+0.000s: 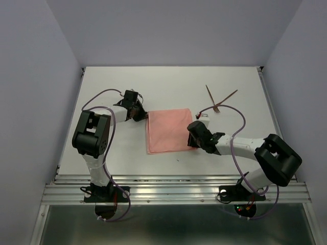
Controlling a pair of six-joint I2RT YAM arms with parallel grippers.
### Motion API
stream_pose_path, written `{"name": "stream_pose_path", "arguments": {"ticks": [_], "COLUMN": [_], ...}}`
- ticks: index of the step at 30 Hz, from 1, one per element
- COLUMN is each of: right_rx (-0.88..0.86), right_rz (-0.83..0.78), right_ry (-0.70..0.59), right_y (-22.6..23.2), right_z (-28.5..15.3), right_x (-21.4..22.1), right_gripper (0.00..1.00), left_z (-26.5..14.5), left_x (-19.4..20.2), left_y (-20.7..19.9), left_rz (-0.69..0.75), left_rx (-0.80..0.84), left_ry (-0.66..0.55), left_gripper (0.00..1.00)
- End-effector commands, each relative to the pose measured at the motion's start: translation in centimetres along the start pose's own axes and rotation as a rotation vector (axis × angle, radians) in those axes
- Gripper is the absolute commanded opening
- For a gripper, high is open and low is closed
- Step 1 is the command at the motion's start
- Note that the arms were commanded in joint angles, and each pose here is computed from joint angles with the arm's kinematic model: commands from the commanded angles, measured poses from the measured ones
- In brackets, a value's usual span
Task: Fold the napkin into a case and place the utensils inside
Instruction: Move the lower triangle-folded napkin to the center of the board, then pick up the lower triangle-folded napkin from the center of the board.
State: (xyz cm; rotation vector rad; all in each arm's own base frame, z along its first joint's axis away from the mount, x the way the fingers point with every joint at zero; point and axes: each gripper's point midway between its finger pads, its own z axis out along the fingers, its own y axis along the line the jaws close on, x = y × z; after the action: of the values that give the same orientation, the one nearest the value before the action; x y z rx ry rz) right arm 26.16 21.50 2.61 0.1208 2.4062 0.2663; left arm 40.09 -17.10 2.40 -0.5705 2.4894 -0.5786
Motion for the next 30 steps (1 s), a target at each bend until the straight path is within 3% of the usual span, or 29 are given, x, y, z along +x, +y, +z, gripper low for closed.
{"name": "stream_pose_path", "arguments": {"ticks": [1,5,9,13,15,18,24,30], "right_rx": [0.060,0.013,-0.009,-0.041,-0.073,-0.075,-0.001,0.009], "right_rz": [-0.086,-0.119,-0.038,-0.002,-0.002,0.000,0.019,0.034], "right_ry": [-0.067,-0.076,-0.126,-0.127,-0.078,-0.025,0.031,0.010], "right_y": [-1.7,-0.3,0.2,0.1,0.5,0.3,-1.5,-1.5], "right_z": [1.0,0.7,-1.6,-3.2,-3.2,-2.6,-0.5,-0.8], "right_x": [-2.3,-3.4,-5.3,-5.4,-4.3,-2.6,0.3,-0.4], "right_gripper": [0.40,0.40,0.37,0.24,0.13,0.06,0.05,0.06], "left_z": [0.3,0.5,0.7,0.7,0.9,1.0,0.5,-0.5], "left_x": [-1.1,-1.9,-2.2,-2.1,-1.9,-1.7,-1.7,-2.5], "left_y": [0.0,-1.0,-1.0,-0.9,-1.0,-1.1,-1.2,-1.8], "left_rz": [0.006,0.025,0.048,0.053,0.051,0.053,0.058,0.072], "left_rx": [-0.026,-0.006,-0.010,-0.013,-0.008,-0.006,-0.011,-0.005], "left_ry": [-0.021,-0.027,-0.030,-0.031,-0.020,-0.013,-0.006,-0.029], "left_gripper": [0.00,0.00,0.00,0.00,0.00,0.03,0.09,0.20]}}
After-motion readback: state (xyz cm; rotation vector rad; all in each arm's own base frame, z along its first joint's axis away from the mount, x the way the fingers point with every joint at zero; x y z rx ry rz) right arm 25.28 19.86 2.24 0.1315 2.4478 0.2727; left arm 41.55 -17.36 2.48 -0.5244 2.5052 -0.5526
